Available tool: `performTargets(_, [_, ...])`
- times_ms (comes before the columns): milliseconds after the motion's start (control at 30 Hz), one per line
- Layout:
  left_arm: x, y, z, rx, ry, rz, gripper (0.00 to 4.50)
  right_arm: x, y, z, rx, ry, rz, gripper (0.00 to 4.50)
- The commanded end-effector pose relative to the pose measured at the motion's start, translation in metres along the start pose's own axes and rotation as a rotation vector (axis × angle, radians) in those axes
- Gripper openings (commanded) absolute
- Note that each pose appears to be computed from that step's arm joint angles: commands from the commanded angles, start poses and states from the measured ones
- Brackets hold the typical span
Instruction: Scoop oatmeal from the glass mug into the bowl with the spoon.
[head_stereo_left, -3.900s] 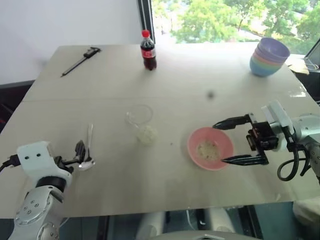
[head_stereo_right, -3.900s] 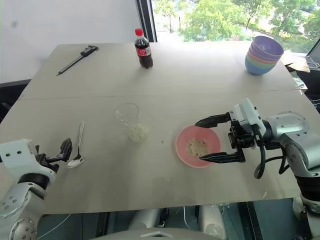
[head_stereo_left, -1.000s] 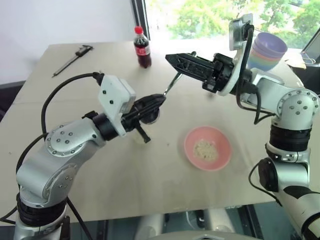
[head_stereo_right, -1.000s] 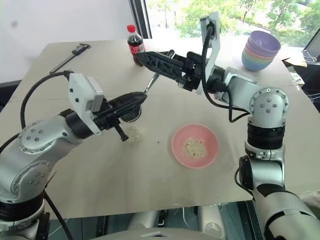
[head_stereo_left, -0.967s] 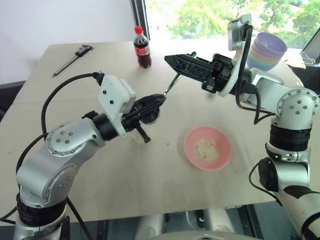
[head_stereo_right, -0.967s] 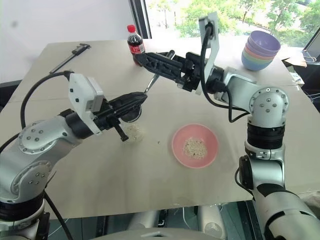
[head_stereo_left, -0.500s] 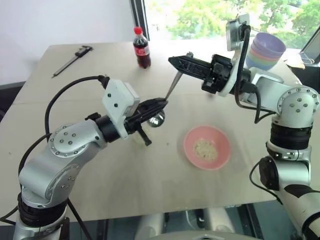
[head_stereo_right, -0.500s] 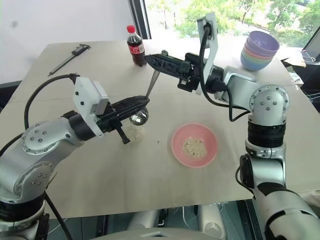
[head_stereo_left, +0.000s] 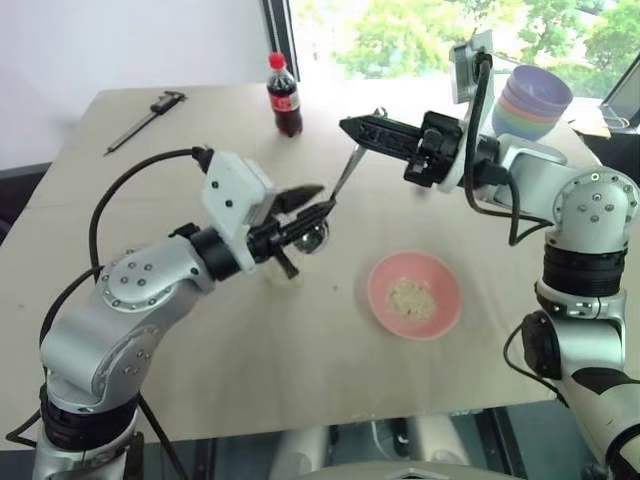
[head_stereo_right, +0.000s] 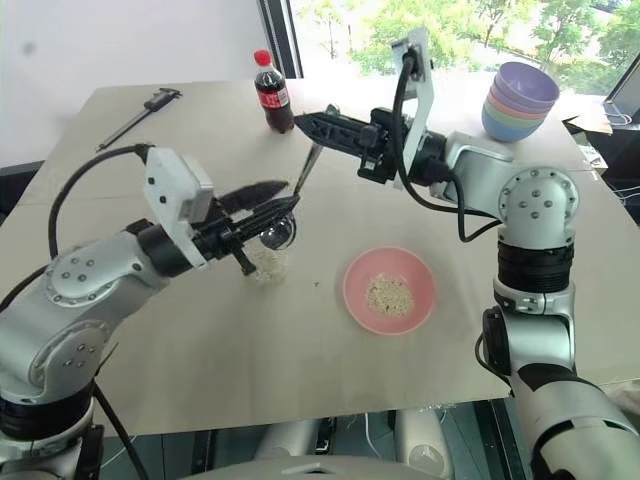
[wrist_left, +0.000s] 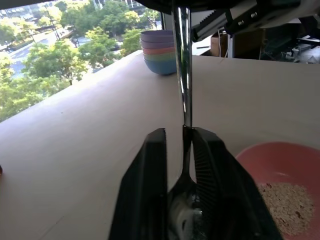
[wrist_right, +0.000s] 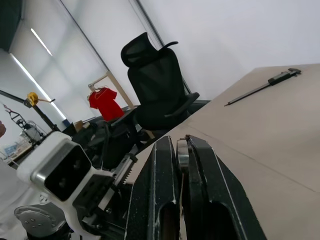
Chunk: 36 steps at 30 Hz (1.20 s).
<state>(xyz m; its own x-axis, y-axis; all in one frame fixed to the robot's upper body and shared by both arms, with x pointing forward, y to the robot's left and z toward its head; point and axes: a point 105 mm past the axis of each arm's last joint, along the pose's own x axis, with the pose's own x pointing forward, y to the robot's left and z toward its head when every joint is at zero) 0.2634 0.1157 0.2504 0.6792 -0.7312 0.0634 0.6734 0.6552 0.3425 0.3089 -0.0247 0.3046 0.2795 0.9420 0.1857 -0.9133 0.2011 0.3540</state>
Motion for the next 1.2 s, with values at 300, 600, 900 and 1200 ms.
performTargets(300, [-0.069,0.074,0.041,0.062,-0.22,0.601,2.02,-0.018,-0.045,0.057,0.197,-0.243,-0.272,0.0])
performTargets(600, [-0.143,0.063,-0.042,0.06,0.013,0.828,2.02,-0.046,-0.075,0.054,0.307,-0.275,-0.482,0.0])
performTargets(900, [-0.121,0.043,-0.097,0.014,0.057,0.659,2.02,-0.051,-0.082,0.047,0.323,-0.271,-0.544,0.0])
performTargets(1200, [-0.103,0.054,-0.12,0.026,0.073,0.582,2.02,-0.059,-0.081,0.046,0.292,-0.289,-0.58,0.0])
